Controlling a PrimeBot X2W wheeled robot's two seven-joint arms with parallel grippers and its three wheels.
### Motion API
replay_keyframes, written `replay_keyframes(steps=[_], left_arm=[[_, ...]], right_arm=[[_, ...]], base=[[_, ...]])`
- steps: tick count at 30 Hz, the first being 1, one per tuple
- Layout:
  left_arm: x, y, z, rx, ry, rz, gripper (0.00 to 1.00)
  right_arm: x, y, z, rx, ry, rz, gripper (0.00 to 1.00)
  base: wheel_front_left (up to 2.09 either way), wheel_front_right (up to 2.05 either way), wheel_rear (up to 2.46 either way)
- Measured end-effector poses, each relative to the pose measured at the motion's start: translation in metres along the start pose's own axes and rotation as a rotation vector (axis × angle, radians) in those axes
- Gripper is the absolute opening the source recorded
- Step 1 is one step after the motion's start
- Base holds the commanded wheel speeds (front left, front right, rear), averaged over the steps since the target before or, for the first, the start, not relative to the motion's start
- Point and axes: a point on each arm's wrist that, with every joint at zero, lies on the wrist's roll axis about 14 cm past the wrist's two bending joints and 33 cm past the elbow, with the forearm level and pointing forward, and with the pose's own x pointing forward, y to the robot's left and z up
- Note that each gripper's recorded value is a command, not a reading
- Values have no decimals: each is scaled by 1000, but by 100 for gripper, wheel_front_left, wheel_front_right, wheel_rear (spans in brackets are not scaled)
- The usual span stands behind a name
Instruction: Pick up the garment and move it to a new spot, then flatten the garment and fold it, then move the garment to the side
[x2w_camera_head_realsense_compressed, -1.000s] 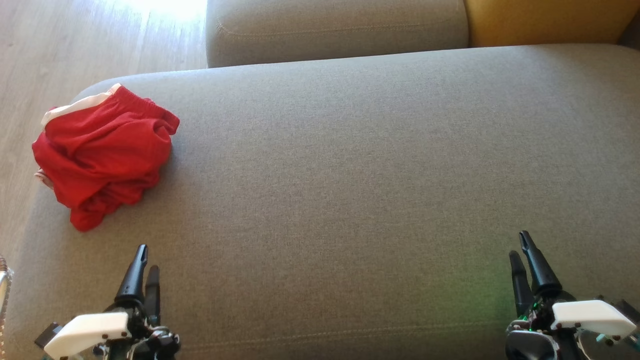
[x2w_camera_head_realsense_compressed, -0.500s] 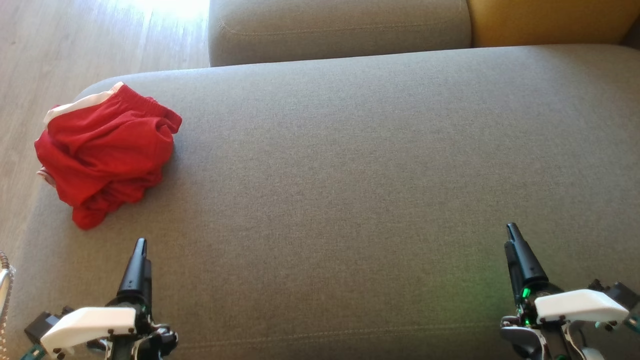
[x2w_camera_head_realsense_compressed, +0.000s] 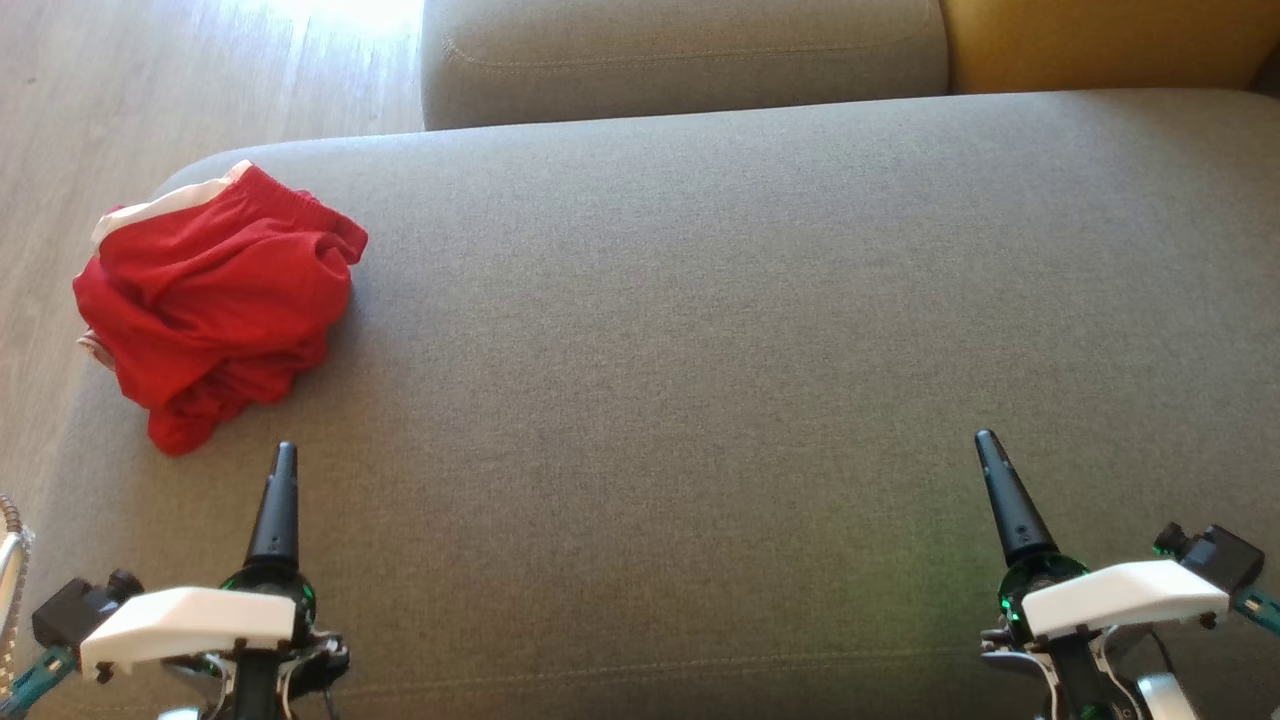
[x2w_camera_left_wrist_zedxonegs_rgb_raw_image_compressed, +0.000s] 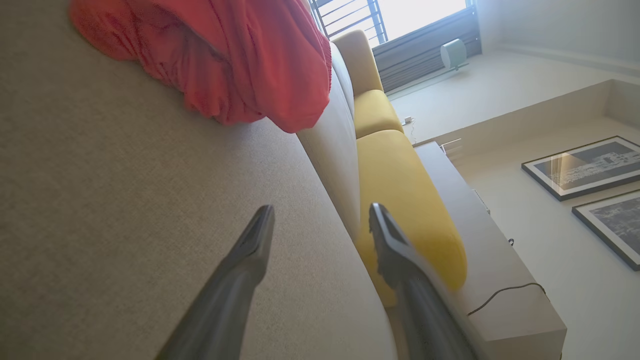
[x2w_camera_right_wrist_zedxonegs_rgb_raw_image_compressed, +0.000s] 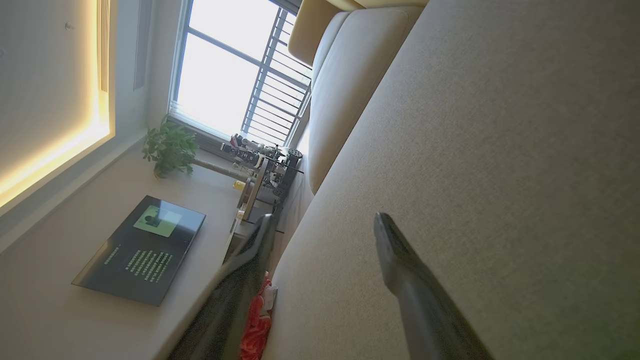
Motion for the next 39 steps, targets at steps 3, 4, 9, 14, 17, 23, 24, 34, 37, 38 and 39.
replay_keyframes(steps=[3,4,9,14,17,23,24,34,37,38,39], left_arm=[[0,-4,0,47,-3,-12,100],[0,-5,0,62,-5,-13,100],[1,-11,-1,133,-8,-29,100],[1,-15,0,205,-20,-39,100],[1,-20,2,245,-31,-54,100],[1,-25,4,329,-46,-67,100],[1,-26,3,344,-46,-70,100],[0,-37,3,485,-71,-104,100],[0,-41,5,517,-83,-115,100],[0,-43,6,528,-89,-119,100],[0,-44,7,540,-95,-121,100]], right_arm=[[1,4,0,-50,-1,12,100],[1,5,0,-64,-2,17,100],[2,14,-2,-132,-1,44,100],[3,17,-3,-207,-4,54,100],[3,20,-1,-253,-12,66,100],[4,26,-1,-336,-22,85,100],[4,27,-1,-350,-24,89,100],[4,36,-3,-480,-37,123,100],[5,38,-3,-518,-39,131,100],[5,39,-3,-532,-41,135,100],[5,41,-3,-545,-46,141,100]], base=[[0,0,0],[0,0,0],[0,0,0],[0,0,0],[0,0,0],[0,0,0],[0,0,0],[0,0,0],[0,0,0],[0,0,0],[0,0,0]])
